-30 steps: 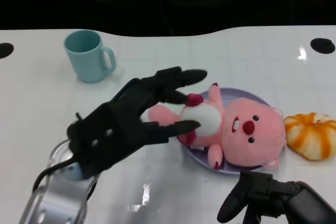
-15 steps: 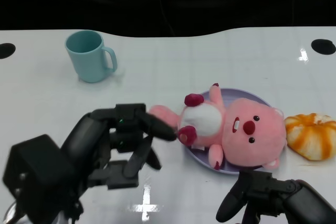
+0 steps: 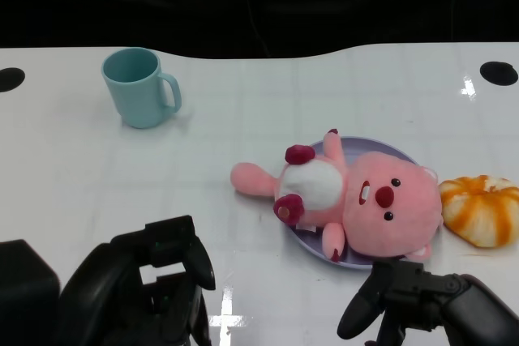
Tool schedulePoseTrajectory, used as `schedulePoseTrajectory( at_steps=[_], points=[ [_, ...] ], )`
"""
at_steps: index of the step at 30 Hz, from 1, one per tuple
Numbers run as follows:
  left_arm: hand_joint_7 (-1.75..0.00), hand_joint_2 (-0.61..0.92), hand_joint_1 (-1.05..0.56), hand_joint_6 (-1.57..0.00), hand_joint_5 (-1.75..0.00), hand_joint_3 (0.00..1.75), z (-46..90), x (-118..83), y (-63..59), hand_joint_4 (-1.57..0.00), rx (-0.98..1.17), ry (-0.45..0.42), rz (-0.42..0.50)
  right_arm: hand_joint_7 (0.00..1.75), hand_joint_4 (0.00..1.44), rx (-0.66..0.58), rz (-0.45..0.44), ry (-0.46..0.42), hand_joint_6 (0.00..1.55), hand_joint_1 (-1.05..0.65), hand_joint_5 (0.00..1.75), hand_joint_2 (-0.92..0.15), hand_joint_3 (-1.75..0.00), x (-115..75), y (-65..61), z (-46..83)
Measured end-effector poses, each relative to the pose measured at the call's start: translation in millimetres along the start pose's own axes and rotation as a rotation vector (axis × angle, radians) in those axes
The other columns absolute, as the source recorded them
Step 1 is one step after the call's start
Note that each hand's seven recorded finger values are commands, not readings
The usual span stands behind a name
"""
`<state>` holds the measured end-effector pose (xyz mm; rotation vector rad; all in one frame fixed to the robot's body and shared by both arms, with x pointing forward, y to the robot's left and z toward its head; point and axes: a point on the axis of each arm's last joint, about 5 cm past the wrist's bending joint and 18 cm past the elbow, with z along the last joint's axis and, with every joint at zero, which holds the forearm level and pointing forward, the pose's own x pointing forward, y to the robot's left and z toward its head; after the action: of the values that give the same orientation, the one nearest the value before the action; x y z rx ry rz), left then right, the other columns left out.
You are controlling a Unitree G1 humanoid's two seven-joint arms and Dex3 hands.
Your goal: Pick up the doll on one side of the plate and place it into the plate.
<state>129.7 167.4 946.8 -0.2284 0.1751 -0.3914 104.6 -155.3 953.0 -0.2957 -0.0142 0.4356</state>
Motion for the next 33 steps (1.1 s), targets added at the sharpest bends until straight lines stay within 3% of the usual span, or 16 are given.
schedulePoseTrajectory(
  at_steps=[10,33],
  points=[
    [-1.65,0.29,-0.09,-0.82,-1.75,1.57,-16.9,7,12.8,-0.94,-0.162,0.082,-0.029,1.21,0.68,-0.013,0.001,-0.007,0.63,-0.09,1.55,-0.52,-1.06,-1.4,-3.7,-3.1],
    [-1.65,0.28,-0.13,-0.82,-1.75,1.6,-20.6,8,9.4,-0.95,-0.206,0.114,-0.062,1.21,0.65,-0.019,-0.005,-0.005,0.62,-0.07,1.58,-0.53,-1.06,-5.0,-4.5,-7.6]
  ],
)
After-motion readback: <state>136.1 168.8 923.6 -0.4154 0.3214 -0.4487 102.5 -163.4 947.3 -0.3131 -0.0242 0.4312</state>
